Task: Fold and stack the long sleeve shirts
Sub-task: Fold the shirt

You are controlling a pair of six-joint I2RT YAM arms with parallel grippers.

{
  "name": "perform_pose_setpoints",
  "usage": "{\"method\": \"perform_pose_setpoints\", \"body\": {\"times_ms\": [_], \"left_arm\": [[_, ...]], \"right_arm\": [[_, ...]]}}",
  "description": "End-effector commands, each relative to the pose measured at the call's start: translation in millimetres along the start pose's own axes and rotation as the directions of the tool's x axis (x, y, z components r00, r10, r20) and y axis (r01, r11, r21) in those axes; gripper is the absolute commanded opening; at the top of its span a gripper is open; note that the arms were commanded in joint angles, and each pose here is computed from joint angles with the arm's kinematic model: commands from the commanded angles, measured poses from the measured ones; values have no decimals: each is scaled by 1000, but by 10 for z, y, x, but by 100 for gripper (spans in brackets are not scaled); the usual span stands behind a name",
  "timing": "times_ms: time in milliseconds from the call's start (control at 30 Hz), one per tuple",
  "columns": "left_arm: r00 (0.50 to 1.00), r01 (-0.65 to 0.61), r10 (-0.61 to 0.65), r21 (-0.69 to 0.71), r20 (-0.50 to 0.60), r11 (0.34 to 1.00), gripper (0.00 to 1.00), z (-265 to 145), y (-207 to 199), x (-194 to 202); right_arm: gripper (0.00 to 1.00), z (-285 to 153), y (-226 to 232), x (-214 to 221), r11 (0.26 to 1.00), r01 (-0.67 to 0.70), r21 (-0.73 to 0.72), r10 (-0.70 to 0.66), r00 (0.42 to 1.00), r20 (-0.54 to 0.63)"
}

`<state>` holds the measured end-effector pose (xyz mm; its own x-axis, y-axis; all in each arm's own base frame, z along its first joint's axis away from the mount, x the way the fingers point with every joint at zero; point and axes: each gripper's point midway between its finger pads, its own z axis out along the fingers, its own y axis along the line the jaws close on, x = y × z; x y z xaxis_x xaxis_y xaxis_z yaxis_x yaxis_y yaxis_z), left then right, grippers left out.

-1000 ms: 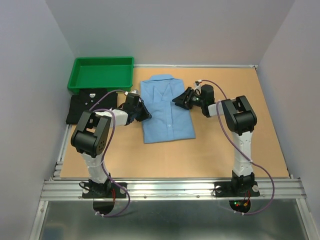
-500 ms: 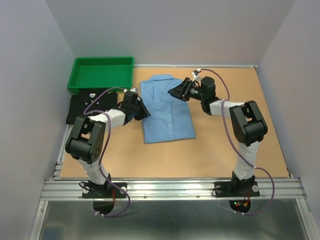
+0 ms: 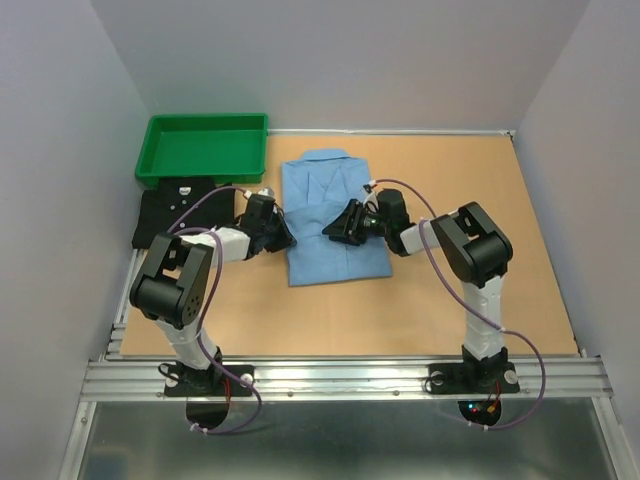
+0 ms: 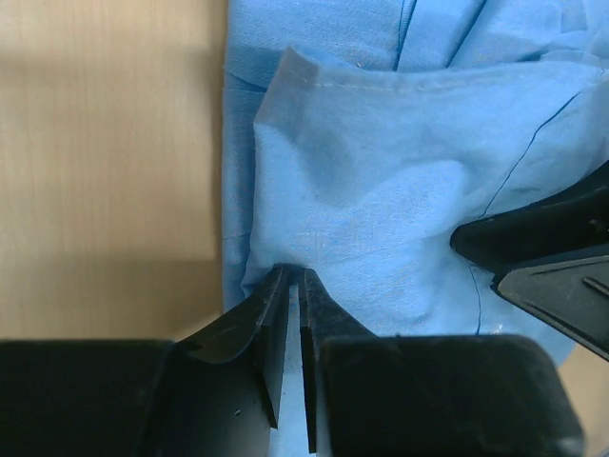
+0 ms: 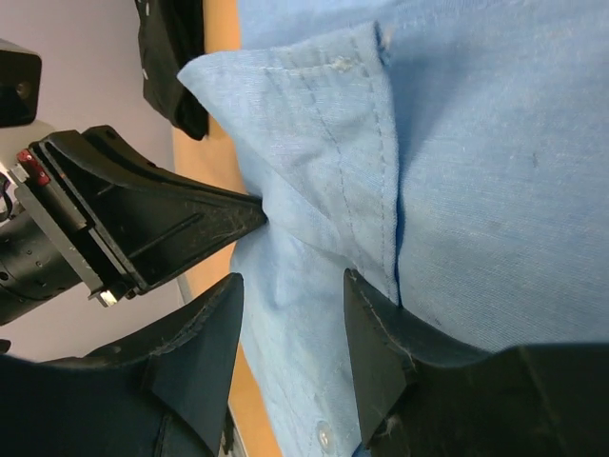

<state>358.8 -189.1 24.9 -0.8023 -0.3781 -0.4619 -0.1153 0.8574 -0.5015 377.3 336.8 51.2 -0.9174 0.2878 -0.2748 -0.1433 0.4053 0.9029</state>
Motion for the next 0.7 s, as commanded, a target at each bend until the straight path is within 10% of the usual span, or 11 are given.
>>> {"method": "perform_pose_setpoints", "body": {"times_ms": [0, 367, 667], "left_arm": [[999, 2, -5, -89, -35, 996, 22, -37, 295, 212], [992, 86, -91, -50, -93, 995, 22, -245, 195, 652], [931, 329, -259, 288, -256, 899, 22, -525, -1162, 1548]], "right_arm": [[52, -61, 66, -114, 996, 91, -7, -91, 995, 48], [54, -758, 387, -273, 915, 296, 273, -338, 934, 120], [55, -1738, 247, -235, 784, 247, 569, -439, 870, 227]]}}
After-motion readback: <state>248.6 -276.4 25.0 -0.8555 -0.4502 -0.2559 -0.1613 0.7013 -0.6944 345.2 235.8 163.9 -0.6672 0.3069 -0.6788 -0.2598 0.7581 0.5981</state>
